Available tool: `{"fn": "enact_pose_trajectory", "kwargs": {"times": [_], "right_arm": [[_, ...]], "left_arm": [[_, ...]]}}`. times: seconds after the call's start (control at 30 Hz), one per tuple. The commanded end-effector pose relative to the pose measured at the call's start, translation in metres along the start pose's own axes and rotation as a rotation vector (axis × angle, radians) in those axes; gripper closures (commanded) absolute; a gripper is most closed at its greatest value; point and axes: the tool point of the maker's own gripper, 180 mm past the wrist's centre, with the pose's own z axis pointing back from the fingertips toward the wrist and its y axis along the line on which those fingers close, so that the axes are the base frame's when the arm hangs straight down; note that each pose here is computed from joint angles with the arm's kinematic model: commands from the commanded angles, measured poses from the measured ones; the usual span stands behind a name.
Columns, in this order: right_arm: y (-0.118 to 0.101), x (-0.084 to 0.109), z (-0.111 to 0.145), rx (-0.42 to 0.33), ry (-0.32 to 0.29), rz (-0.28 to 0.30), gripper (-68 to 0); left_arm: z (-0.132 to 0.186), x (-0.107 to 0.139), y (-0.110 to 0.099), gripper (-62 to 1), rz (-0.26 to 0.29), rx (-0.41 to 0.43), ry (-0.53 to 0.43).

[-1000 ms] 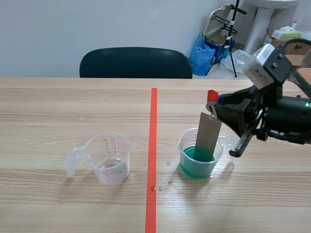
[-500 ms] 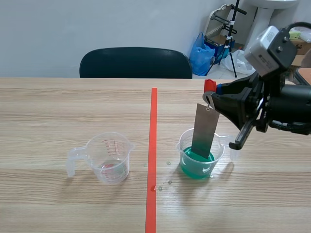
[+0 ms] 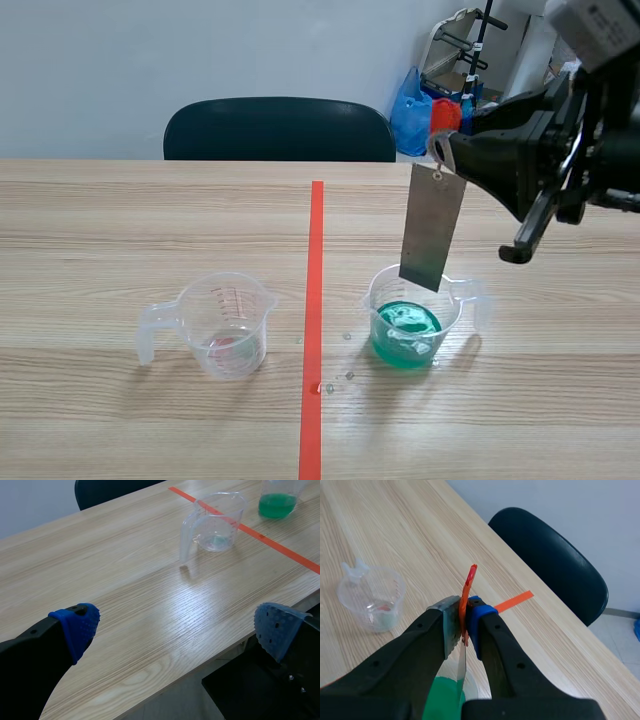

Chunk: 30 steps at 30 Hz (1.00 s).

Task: Do the redox reaction experiment

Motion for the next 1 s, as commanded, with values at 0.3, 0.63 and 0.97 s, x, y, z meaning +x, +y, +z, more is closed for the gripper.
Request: {"fn": "enact_pose_trajectory", "kwargs": {"times": [0.3, 0.63, 0.97], "right_arm": [[0.004, 0.032, 0.007, 0.006, -0.002, 0.032, -0.8], [0.012, 0.049, 0.009, 0.026, -0.005, 0.033, -0.8], [0.009, 0.049, 0.011, 0.015, 0.011, 0.042, -0.8]], "left_arm": [[-0.001, 0.005, 0.002, -62.3, -0.001, 0.007, -0.025], [-0.001, 0.005, 0.002, -62.3, -0.001, 0.007, -0.025], [-0.001, 0.005, 0.002, -62.3, -0.001, 0.007, -0.025]]}}
